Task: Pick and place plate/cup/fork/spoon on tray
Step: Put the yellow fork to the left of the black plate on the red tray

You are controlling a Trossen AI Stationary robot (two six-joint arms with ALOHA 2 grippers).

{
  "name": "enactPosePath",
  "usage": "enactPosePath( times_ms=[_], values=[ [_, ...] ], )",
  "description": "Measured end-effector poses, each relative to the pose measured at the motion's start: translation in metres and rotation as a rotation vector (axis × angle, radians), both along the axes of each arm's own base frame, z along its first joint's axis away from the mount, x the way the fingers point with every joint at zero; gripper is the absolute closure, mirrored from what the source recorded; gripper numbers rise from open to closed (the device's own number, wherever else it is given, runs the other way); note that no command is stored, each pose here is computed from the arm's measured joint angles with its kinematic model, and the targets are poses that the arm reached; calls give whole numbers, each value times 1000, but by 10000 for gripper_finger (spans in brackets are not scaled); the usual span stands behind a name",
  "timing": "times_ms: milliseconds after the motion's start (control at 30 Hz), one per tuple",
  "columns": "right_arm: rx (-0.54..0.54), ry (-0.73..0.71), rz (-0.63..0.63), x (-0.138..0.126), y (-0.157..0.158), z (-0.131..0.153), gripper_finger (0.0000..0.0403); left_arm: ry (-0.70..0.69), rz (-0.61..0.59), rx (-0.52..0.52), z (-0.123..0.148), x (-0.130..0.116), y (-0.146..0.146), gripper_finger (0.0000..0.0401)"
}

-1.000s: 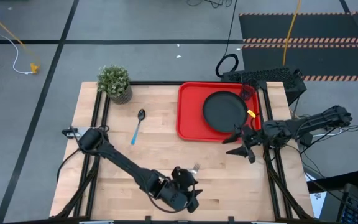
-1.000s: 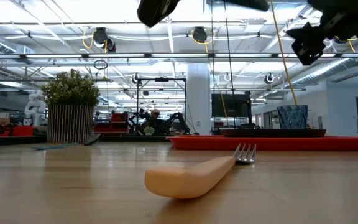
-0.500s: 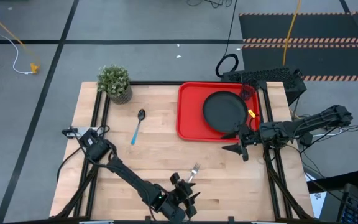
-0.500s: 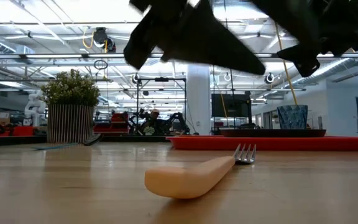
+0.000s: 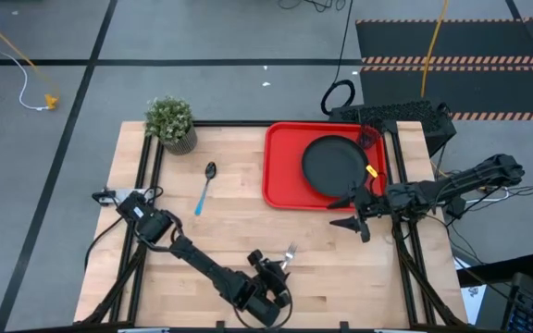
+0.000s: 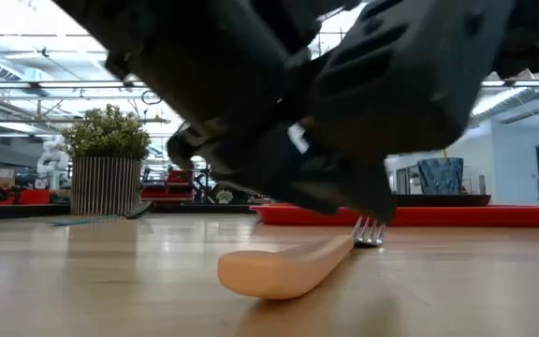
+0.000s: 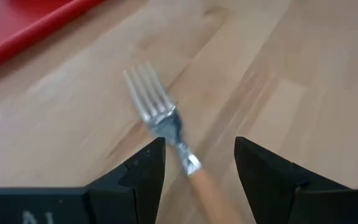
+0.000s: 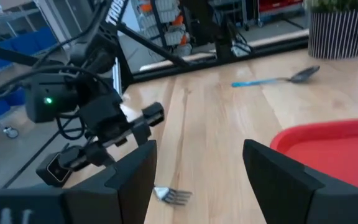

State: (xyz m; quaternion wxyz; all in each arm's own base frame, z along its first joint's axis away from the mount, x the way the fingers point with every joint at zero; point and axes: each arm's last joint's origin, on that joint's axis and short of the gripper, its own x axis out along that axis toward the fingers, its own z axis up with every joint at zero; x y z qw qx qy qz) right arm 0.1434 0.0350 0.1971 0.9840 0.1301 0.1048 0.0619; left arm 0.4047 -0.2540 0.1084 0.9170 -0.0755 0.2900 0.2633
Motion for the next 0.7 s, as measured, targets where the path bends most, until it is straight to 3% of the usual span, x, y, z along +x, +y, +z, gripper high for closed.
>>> enactPosePath(
  times_ms=[267, 533, 700],
  values=[
    [-53, -67, 12, 1, 0, 6, 172, 54, 47, -111, -10, 1, 8, 208],
    [-96, -101, 20, 0, 0, 8, 172, 142, 141, -92, -15, -4, 24, 210],
    [-107, -101, 21, 0, 0, 8, 172, 204, 131, -70, -15, -5, 29, 243]
  ],
)
